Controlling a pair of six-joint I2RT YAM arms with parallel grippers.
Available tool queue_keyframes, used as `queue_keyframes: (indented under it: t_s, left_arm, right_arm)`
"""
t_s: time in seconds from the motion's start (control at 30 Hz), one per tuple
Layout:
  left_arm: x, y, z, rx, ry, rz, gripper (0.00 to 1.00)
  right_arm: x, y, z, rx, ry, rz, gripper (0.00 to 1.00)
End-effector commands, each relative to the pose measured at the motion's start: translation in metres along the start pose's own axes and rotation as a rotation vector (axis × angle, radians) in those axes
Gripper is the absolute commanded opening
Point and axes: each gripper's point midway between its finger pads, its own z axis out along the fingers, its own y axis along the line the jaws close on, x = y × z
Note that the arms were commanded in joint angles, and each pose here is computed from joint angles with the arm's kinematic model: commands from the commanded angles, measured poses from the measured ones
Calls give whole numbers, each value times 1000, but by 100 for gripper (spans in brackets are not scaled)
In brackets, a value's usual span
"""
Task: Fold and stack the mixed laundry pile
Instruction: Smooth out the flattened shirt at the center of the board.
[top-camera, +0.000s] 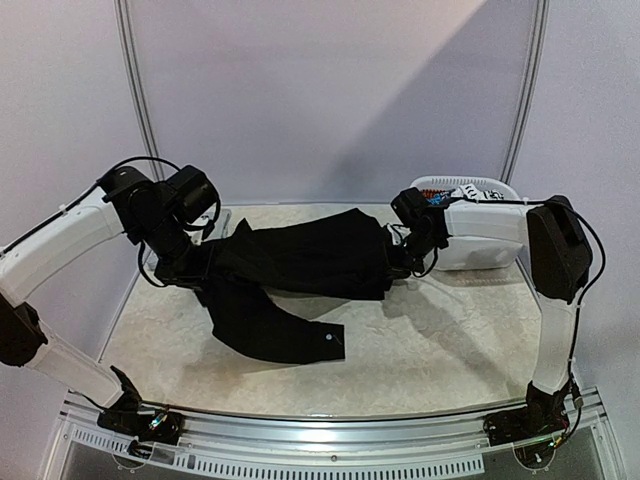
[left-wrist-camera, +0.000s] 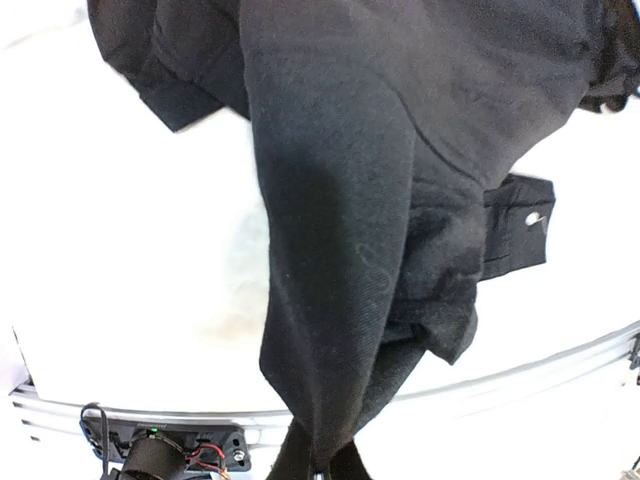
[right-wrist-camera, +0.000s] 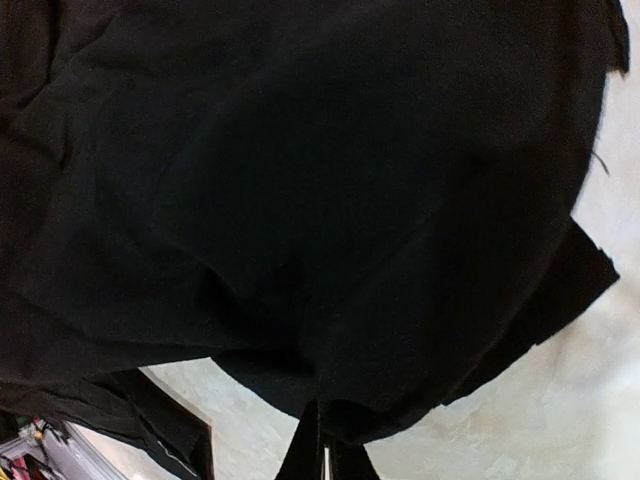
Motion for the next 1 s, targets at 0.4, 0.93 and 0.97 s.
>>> queue_keyframes:
  t_s: [0.4, 0.93, 0.97]
  left_arm:
    - [14, 44, -47, -122, 116, -9, 0]
    - [105, 21, -26, -26, 493, 34, 0]
    - [114, 20, -23, -28, 525, 42, 1]
  right_arm:
    - [58, -46, -110, 311, 124, -112, 0]
    - [135, -46, -109, 243, 413, -98, 2]
    - [141, -44, -108, 229, 428, -103, 2]
